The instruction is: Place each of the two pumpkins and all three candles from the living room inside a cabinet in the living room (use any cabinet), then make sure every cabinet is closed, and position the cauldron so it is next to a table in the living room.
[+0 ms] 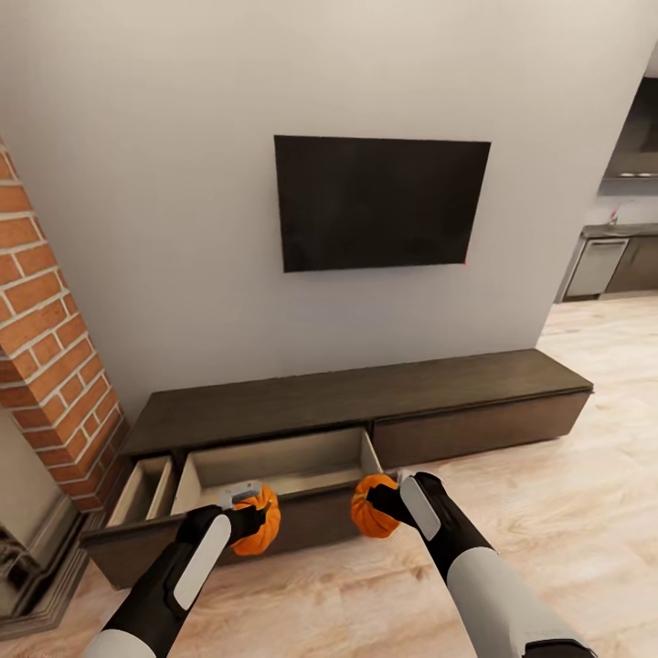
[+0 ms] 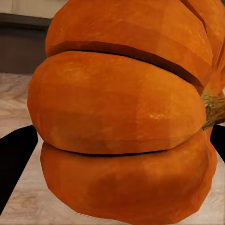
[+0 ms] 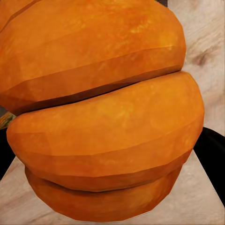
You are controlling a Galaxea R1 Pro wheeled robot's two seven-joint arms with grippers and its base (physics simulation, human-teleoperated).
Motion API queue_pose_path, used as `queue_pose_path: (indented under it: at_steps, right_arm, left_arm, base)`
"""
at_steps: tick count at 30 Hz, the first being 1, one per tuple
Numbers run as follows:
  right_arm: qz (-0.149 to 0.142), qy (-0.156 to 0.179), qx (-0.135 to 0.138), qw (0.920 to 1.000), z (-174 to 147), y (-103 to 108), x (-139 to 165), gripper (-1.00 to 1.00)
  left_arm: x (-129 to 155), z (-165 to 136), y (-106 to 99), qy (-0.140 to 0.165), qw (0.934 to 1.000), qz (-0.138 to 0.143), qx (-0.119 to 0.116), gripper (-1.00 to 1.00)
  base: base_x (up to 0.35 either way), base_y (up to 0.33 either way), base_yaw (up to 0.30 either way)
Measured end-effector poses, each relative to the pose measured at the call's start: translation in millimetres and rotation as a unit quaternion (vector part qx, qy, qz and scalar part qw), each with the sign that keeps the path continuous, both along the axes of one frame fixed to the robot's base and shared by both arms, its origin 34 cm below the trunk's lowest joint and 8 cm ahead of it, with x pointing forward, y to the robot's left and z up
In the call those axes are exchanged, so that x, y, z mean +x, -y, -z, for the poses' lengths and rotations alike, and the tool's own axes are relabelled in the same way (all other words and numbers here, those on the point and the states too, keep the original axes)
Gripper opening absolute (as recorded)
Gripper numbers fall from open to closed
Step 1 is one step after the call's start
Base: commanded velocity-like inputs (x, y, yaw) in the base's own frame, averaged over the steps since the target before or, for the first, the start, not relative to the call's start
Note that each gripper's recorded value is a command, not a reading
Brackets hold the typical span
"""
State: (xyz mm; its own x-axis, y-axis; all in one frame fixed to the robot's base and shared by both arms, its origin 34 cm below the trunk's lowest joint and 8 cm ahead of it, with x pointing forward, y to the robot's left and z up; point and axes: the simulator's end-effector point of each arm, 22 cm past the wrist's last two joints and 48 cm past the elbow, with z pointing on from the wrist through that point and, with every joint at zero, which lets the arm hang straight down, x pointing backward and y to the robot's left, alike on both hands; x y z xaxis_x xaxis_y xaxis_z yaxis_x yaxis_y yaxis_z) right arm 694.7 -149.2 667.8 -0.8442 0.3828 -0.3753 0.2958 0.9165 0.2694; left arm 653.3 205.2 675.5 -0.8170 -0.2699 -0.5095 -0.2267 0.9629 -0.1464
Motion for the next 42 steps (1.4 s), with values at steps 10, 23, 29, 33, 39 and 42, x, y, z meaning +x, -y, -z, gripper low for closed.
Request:
queue_pose_path:
  at_steps: [10, 23, 29, 33, 39, 42]
  right_arm:
    - [-0.009, 0.002, 0.001, 1.0, -2, -12, 0, -1.0]
    - [-0.012, 0.002, -0.002, 0.9999, -3, -12, 0, -1.0]
    - [-0.012, 0.004, 0.0, 0.9999, -3, -12, 1, -1.0]
    - [-0.012, 0.004, 0.001, 0.9999, -3, -12, 1, -1.0]
    - [-0.012, 0.004, 0.0, 0.9999, -3, -11, 1, -1.0]
    - [-0.012, 0.003, 0.001, 0.9999, -3, -12, 1, -1.0]
  left_arm:
    - [0, 0, 0, 0.0, 1.0, 0.001, -0.001, -1.0]
    - [0, 0, 1, 0.0, 1.0, 0.002, -0.001, -1.0]
    - [0, 0, 1, 0.0, 1.0, 0.002, -0.001, -1.0]
    - [1, -1, 1, 0.001, 1.0, 0.002, -0.002, -1.0]
    - [1, -1, 2, 0.001, 1.0, 0.003, -0.002, -1.0]
    - [1, -1, 2, 0.001, 1.0, 0.003, -0.001, -1.0]
  base:
    - [0.121, -0.049, 0.289]
    - [0.089, -0.001, 0.289]
    - [-0.013, -0.203, 0.289]
    - [-0.001, -0.065, 0.284]
    - [0.0, -0.006, 0.074]
    - [0.0, 0.0, 0.004]
